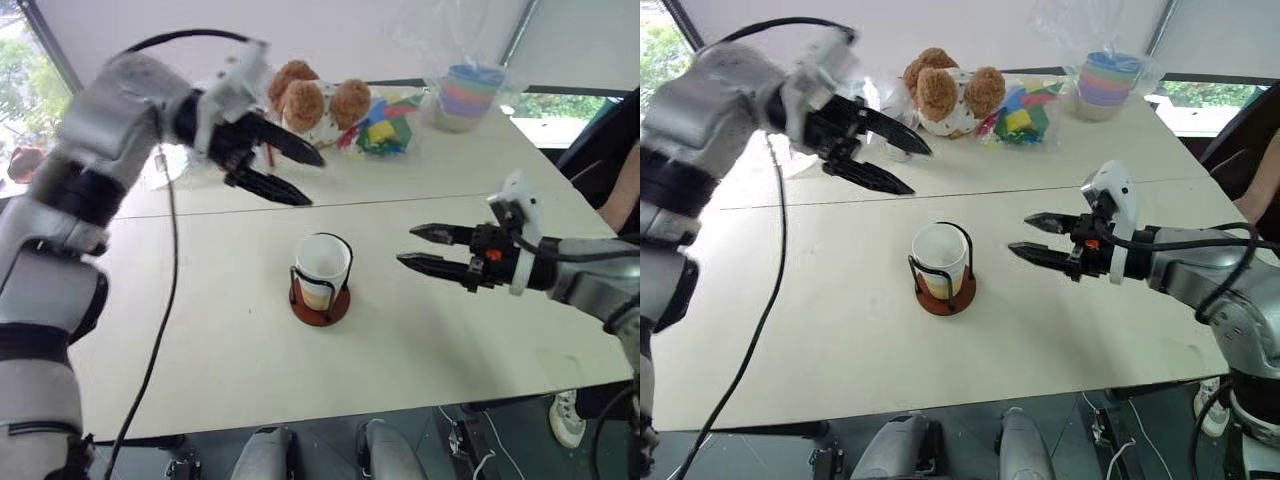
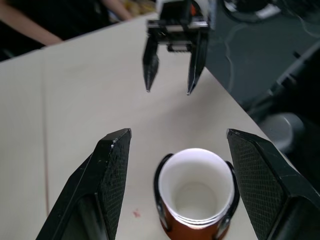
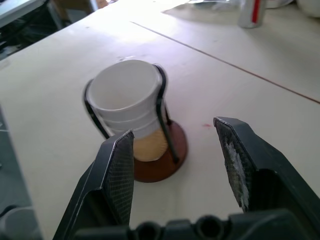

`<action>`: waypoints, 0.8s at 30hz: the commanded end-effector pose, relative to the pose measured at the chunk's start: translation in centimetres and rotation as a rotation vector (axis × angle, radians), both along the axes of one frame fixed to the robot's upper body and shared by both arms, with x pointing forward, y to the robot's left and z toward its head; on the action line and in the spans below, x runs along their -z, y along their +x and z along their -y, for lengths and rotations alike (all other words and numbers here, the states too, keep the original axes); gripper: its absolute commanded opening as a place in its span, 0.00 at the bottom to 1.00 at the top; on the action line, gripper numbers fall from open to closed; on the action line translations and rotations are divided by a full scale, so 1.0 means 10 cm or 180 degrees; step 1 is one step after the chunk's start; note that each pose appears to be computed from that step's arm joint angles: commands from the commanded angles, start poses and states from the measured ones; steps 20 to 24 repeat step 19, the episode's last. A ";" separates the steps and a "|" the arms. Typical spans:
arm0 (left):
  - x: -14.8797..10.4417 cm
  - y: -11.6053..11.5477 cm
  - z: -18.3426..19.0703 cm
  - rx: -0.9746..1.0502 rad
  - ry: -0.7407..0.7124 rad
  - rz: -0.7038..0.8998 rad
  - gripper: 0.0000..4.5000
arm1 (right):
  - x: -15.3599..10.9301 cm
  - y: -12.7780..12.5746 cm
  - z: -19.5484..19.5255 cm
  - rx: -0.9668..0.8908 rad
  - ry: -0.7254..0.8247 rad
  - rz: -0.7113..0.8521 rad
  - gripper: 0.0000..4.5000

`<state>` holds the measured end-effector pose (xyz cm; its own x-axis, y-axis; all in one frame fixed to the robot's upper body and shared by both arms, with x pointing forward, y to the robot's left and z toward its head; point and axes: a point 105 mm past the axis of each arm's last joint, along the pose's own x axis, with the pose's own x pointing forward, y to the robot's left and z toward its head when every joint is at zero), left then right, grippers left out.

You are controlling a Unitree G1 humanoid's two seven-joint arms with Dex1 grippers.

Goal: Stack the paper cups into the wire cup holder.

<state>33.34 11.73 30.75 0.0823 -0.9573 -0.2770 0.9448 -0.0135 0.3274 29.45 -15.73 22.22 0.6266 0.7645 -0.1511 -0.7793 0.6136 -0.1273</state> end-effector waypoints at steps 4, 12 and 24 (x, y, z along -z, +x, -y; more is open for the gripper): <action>0.62 -0.04 -0.54 -0.1841 -0.0818 -0.0131 0.69 | 0.28 0.47 0.24 0.0691 0.0315 0.0251 0.62; 1.28 -0.27 -1.13 -0.4182 -0.1994 -0.0154 0.69 | 0.51 0.96 0.54 0.1465 0.0606 0.0545 0.62; 1.72 -0.46 -1.02 -0.4524 -0.2295 -0.0385 0.69 | 0.68 1.10 0.57 0.1697 0.0479 0.0611 0.62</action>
